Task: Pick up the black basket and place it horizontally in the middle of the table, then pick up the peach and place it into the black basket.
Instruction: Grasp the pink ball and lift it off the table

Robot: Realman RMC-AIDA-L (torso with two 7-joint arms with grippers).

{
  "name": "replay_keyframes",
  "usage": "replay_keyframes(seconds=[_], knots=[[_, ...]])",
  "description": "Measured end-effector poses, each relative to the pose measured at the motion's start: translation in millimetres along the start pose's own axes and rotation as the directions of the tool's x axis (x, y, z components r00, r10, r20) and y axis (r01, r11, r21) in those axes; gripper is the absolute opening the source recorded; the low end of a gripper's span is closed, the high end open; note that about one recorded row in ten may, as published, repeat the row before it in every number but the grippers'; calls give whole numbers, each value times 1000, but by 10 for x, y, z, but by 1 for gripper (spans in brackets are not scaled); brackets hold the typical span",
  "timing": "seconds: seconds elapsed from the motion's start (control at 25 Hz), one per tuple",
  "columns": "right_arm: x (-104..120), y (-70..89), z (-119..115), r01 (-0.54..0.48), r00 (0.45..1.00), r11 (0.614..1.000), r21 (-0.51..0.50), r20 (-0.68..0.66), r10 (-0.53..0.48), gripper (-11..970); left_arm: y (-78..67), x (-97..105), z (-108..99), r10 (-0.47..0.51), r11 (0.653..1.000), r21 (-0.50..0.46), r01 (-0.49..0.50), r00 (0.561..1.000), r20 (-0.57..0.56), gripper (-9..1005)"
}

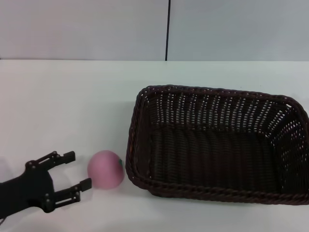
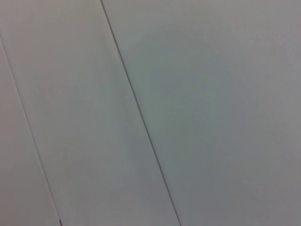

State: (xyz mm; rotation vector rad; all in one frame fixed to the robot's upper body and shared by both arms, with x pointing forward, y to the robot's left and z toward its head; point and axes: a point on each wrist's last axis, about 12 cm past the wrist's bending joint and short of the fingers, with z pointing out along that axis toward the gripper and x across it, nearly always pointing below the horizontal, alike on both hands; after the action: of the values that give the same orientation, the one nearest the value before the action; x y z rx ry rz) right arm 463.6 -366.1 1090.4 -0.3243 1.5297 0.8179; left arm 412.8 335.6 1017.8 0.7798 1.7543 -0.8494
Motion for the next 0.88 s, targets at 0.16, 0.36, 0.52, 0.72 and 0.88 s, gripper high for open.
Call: replay_keyframes(seconds=[0.16, 0.36, 0.52, 0.72, 0.88], knots=[[36, 11, 7, -20, 1000, 1000, -4, 4, 20, 640, -40, 53, 61, 8, 1000, -5, -8, 1000, 11, 720], [62, 16, 30, -35, 999, 999, -9, 3, 35, 640, -84, 114, 173, 38, 999, -36, -36, 998, 44, 717], [73, 19, 6, -38, 999, 999, -4, 1, 38, 640, -81, 127, 221, 41, 998, -45, -39, 998, 43, 715], [106, 23, -28, -52, 999, 999, 7, 0, 52, 640, -61, 138, 297, 43, 998, -43, -42, 999, 23, 712], [156, 26, -34, -57, 998, 998, 16, -1, 57, 640, -63, 137, 316, 56, 998, -31, -56, 998, 17, 710]])
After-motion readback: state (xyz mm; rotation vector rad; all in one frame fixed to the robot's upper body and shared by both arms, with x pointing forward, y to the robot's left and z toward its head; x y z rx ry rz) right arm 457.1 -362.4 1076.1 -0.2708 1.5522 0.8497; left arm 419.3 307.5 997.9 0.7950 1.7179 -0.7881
